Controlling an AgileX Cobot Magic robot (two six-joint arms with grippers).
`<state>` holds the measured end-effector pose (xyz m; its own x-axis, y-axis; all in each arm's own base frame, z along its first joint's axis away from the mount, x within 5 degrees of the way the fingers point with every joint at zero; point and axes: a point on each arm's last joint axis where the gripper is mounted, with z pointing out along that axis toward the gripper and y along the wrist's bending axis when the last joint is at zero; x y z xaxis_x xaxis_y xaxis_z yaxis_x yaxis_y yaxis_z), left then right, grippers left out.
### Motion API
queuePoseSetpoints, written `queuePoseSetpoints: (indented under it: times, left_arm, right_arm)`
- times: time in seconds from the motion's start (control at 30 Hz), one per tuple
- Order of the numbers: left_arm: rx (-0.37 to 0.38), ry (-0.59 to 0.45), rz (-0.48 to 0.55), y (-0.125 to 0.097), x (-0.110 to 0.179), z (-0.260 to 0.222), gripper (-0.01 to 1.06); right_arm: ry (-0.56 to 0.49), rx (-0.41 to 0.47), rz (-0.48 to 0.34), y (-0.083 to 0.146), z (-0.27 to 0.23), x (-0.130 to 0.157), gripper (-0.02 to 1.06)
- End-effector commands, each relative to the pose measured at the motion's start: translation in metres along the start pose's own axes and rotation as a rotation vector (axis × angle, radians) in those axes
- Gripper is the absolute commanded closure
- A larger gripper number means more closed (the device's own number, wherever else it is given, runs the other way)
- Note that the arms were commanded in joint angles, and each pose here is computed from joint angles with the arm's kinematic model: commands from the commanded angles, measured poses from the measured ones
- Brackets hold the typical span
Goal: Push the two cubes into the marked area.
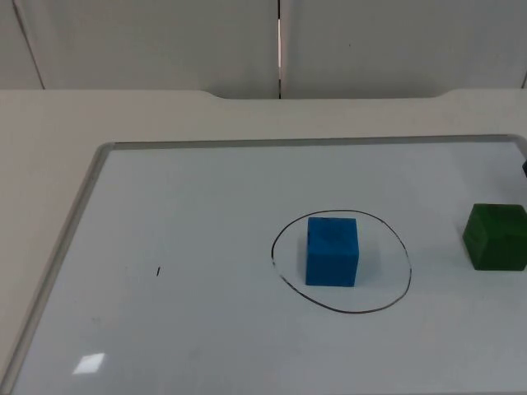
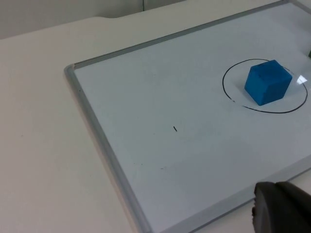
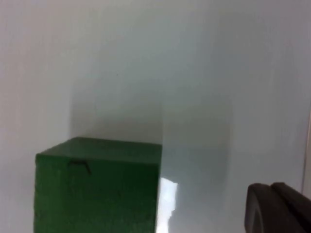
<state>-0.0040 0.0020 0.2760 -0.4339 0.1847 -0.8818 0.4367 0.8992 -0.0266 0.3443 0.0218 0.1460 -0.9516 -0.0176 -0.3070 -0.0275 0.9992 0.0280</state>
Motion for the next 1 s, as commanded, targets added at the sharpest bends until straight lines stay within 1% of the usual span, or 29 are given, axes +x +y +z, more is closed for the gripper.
queuePoseSetpoints:
  times: [0.0, 0.27, 0.37, 0.4, 0.47, 0.53, 0.67, 0.73, 0.8, 0.97]
  left_arm:
    - [-0.01, 0.004, 0.003, 0.001, 0.001, 0.0, 1.05]
    - [-0.01, 0.004, 0.003, 0.001, 0.001, 0.0, 1.05]
    - [-0.01, 0.004, 0.003, 0.001, 0.001, 0.0, 1.05]
    - [-0.01, 0.004, 0.003, 0.001, 0.001, 0.0, 1.05]
    - [-0.01, 0.004, 0.003, 0.001, 0.001, 0.0, 1.05]
    - [-0.01, 0.004, 0.003, 0.001, 0.001, 0.0, 1.05]
    - [-0.01, 0.004, 0.003, 0.001, 0.001, 0.0, 1.05]
    - [-0.01, 0.004, 0.003, 0.001, 0.001, 0.0, 1.05]
    - [-0.01, 0.004, 0.003, 0.001, 0.001, 0.0, 1.05]
    - [-0.01, 0.004, 0.003, 0.001, 0.001, 0.0, 1.05]
  right_arm:
    - [0.001, -0.002, 0.008, 0.0, -0.001, -0.001, 1.04]
    - [-0.004, -0.003, 0.006, 0.0, -0.001, -0.001, 1.04]
    - [0.005, -0.013, -0.025, 0.011, -0.001, 0.0, 1.04]
    - [0.005, -0.013, -0.025, 0.011, -0.001, 0.0, 1.04]
    - [0.004, -0.015, -0.072, 0.023, -0.001, 0.001, 1.04]
    - [0.0, -0.019, -0.088, 0.028, -0.001, 0.001, 1.04]
    - [0.018, -0.018, -0.088, 0.028, -0.001, 0.003, 1.04]
    - [0.031, -0.006, -0.107, 0.026, 0.0, 0.005, 1.04]
    - [0.043, -0.005, -0.107, 0.026, 0.001, 0.007, 1.04]
    - [0.081, -0.007, -0.101, 0.026, 0.017, 0.012, 1.04]
